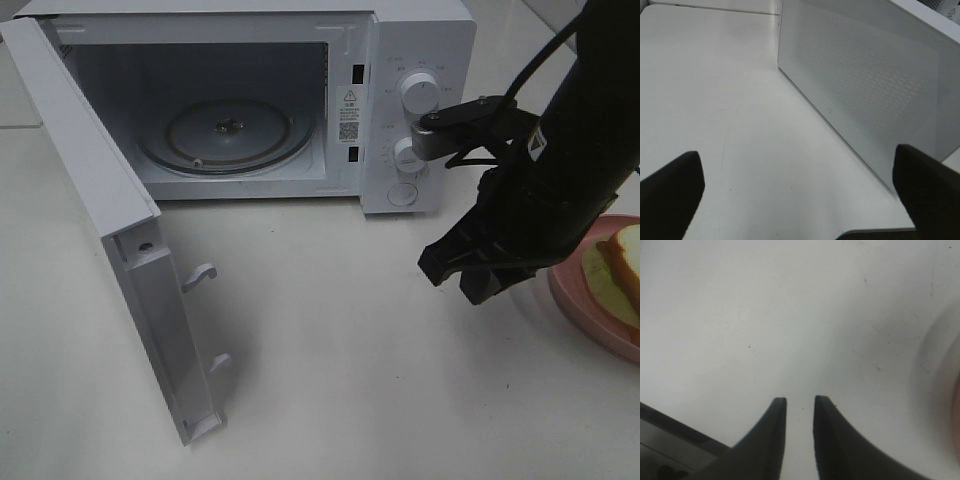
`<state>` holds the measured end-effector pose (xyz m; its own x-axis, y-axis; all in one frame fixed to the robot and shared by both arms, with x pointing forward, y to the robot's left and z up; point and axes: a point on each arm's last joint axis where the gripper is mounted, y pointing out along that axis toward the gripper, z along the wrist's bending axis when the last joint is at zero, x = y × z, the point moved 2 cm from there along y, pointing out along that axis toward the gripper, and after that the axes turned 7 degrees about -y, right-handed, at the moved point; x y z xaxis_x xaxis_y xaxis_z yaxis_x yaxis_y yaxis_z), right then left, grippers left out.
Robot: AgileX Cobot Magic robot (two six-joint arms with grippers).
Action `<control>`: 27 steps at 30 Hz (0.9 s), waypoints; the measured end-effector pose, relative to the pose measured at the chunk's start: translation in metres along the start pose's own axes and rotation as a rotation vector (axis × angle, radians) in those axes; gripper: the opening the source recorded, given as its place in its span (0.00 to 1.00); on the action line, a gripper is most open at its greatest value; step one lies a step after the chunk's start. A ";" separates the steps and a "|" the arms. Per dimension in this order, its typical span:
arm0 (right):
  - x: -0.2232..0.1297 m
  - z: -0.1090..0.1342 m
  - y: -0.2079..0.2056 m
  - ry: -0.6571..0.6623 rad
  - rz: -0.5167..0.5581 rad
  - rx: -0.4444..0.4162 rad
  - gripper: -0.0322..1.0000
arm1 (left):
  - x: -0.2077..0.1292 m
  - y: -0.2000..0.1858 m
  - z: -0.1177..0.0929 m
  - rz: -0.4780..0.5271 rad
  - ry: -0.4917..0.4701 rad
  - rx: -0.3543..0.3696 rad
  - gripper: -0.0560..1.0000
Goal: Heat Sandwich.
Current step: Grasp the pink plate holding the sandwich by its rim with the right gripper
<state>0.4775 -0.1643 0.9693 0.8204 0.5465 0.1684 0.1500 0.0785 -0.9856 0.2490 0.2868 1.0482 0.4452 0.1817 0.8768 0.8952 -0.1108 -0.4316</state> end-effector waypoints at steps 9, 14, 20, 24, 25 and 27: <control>-0.005 -0.029 0.000 0.077 0.020 -0.032 0.86 | 0.000 0.000 0.000 0.000 0.000 0.000 0.96; -0.009 -0.048 0.000 0.116 0.025 -0.059 0.97 | 0.000 0.000 0.000 0.000 0.000 0.000 0.96; -0.017 -0.073 -0.001 0.186 0.031 -0.095 0.97 | 0.000 0.000 0.000 0.000 0.000 0.000 0.96; -0.019 -0.086 -0.002 0.231 0.016 -0.108 0.97 | 0.000 0.000 0.000 0.000 0.000 0.000 0.96; -0.019 -0.086 -0.002 0.231 0.016 -0.108 0.97 | 0.000 0.000 0.000 0.000 0.000 0.000 0.96; -0.020 -0.094 0.000 0.255 0.010 -0.114 0.97 | 0.000 0.000 0.000 0.000 0.000 0.000 0.96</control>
<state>0.5126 -0.2533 0.9673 0.9325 0.3178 0.1714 0.1901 -0.0282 -0.9814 0.2490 0.2868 1.0482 0.4452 0.1817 0.8768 0.8952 -0.1108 -0.4316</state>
